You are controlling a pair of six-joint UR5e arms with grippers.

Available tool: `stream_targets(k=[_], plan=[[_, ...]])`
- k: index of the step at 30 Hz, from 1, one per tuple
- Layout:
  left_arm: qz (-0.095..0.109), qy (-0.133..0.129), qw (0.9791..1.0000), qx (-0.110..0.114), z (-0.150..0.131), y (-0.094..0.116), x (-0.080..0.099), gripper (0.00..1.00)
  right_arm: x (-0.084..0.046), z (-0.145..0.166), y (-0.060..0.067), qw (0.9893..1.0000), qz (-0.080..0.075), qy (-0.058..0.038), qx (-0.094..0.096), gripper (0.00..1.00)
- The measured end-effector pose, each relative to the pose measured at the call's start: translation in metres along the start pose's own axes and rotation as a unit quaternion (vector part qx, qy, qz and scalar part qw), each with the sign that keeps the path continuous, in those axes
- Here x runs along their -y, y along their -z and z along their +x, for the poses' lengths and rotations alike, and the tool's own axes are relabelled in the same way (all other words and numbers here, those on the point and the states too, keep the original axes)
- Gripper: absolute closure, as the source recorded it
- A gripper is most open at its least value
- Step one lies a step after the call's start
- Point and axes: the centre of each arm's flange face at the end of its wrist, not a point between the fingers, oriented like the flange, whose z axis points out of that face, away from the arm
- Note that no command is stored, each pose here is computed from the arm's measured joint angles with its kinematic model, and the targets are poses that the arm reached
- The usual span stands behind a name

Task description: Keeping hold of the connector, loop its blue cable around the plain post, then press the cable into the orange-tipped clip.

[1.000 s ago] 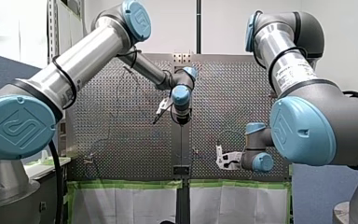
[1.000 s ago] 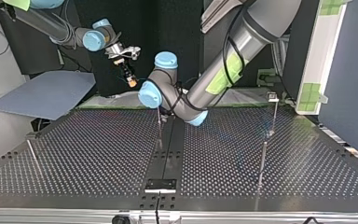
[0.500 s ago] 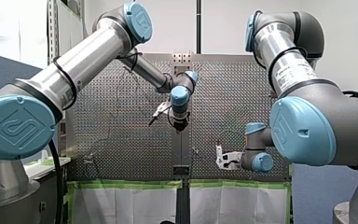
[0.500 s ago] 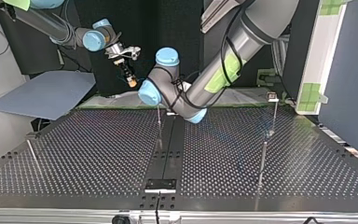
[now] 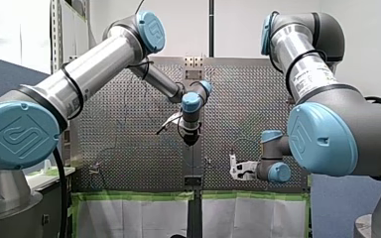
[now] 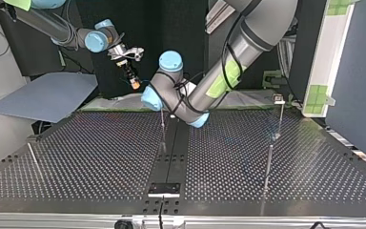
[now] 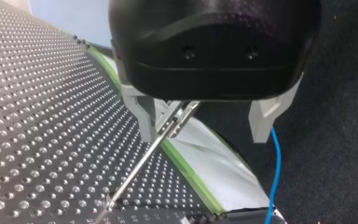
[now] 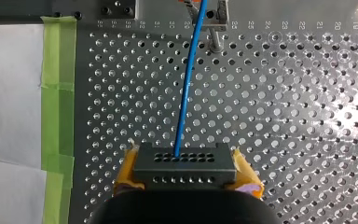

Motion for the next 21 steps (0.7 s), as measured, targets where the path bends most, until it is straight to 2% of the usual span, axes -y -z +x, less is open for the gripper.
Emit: stream_targets(k=[6, 14, 17, 21], plan=[[0.001, 0.002, 0.9999, -0.012, -0.011, 0.002, -0.011, 0.01, 0.0, 0.0, 0.0, 1.0, 0.0, 0.0004, 0.0, 1.0], [-0.004, 0.013, 0.9994, -0.032, -0.023, 0.006, -0.034, 0.01, 0.001, 0.0, 0.0, 1.0, 0.001, 0.0009, 0.0, 1.0], [-0.003, 0.014, 0.999, -0.043, -0.023, 0.005, -0.036, 0.01, 0.002, 0.0, 0.0, 1.0, 0.002, 0.0011, 0.0, 1.0], [0.003, 0.007, 0.9981, -0.062, -0.017, -0.002, -0.027, 0.01, 0.003, 0.0, 0.0, 1.0, 0.003, 0.0013, 0.0, 1.0]])
